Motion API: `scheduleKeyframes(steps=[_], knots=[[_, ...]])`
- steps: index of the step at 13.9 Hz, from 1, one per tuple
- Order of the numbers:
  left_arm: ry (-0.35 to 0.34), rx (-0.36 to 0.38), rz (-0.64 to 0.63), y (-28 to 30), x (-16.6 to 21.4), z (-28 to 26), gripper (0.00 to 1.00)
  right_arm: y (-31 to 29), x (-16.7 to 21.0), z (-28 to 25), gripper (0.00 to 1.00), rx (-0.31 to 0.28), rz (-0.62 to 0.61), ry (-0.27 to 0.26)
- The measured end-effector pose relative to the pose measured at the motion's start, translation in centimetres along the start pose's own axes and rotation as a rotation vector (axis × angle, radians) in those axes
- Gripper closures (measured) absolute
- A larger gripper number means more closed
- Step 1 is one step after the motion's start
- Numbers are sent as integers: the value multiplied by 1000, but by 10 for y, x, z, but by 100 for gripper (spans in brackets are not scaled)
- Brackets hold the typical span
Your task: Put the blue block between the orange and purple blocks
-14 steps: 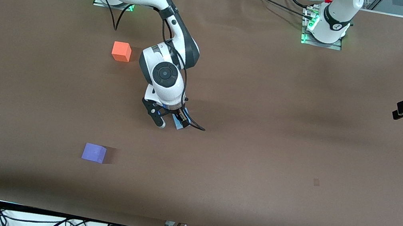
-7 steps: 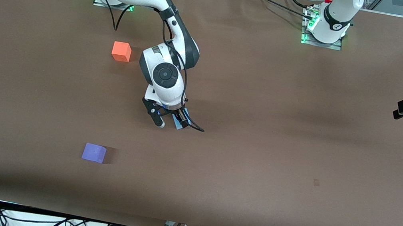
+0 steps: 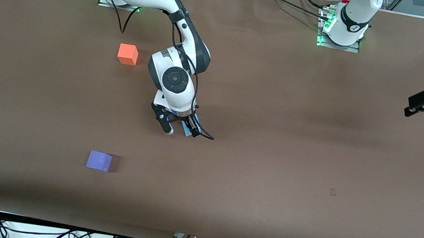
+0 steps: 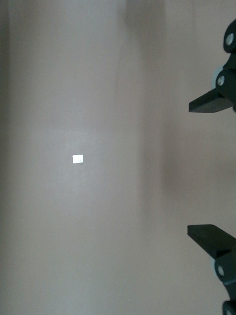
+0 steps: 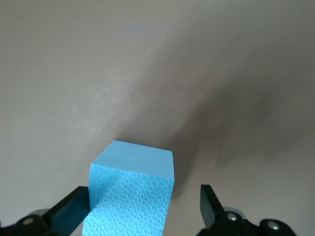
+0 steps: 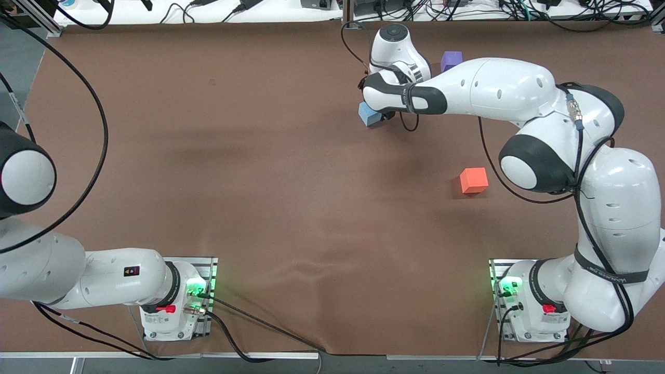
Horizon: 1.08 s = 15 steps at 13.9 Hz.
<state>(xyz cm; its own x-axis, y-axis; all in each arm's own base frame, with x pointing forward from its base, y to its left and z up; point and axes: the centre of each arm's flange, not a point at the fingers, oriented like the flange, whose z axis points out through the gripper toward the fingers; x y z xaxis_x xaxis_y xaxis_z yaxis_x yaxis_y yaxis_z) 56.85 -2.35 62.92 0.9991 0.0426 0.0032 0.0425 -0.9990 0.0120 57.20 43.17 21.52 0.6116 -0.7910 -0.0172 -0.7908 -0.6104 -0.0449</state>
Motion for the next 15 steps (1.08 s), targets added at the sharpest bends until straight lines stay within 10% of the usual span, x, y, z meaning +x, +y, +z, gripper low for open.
scheduleKeyframes(steps=[15], knots=[[-10, 7, -7, -3, -15, 1, 0, -21, -7, -12, 0, 58, -17, 11]])
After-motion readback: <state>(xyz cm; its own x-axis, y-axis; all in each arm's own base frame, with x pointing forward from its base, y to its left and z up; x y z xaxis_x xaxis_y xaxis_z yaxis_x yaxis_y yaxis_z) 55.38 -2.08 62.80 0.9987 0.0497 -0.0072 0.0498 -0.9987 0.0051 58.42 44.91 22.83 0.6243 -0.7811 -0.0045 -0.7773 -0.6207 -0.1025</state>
